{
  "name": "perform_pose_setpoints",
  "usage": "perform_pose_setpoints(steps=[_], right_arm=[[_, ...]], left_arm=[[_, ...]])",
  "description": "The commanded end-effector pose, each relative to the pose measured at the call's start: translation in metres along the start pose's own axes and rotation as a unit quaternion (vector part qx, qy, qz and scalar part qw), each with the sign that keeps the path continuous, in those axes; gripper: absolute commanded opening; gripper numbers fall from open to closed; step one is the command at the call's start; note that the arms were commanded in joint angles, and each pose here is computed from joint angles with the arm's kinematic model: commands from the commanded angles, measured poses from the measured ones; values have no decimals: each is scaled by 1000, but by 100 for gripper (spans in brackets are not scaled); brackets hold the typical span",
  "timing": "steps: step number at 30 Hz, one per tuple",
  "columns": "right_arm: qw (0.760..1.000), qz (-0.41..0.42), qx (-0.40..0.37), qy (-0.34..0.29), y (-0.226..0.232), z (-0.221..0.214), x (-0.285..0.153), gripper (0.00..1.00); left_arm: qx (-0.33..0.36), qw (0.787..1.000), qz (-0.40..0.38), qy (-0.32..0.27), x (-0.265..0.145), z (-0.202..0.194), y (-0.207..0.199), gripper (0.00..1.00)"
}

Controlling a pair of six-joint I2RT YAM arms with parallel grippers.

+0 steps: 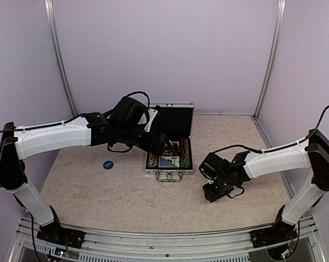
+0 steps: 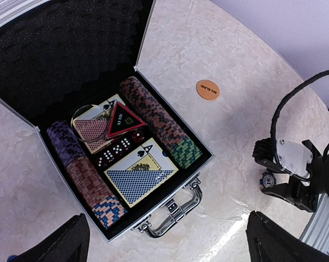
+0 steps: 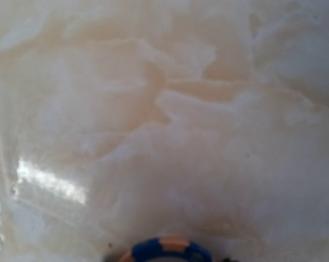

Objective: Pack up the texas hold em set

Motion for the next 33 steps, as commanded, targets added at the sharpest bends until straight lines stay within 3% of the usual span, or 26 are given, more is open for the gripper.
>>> perform_pose_setpoints(steps=[1, 9, 20, 33], right_arm=[[999, -20, -14, 41, -2, -15, 4, 40], [1000, -6, -27, -3, 3, -3, -14, 40], [996, 15, -67, -48, 16, 2, -30, 41], [990, 35, -114, -71, 40, 1, -34, 41]], left_arm=[[-9, 1000, 0, -13, -8, 4, -2, 99], [-33, 999, -25, -1, -4, -7, -7, 99], [-99, 989, -104, 40, 14, -53, -23, 99], [-199, 951, -225, 70, 48, -102, -43, 99]])
Point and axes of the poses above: each gripper's point midway between its finger pads, its own x axis out along the fingers, its own y axis along the line the jaws close on, z = x × y, the point moved 10 cm from there along -x, back along the fingers, and after that the axes turned 6 degrees about x, right-handed, at the moved point
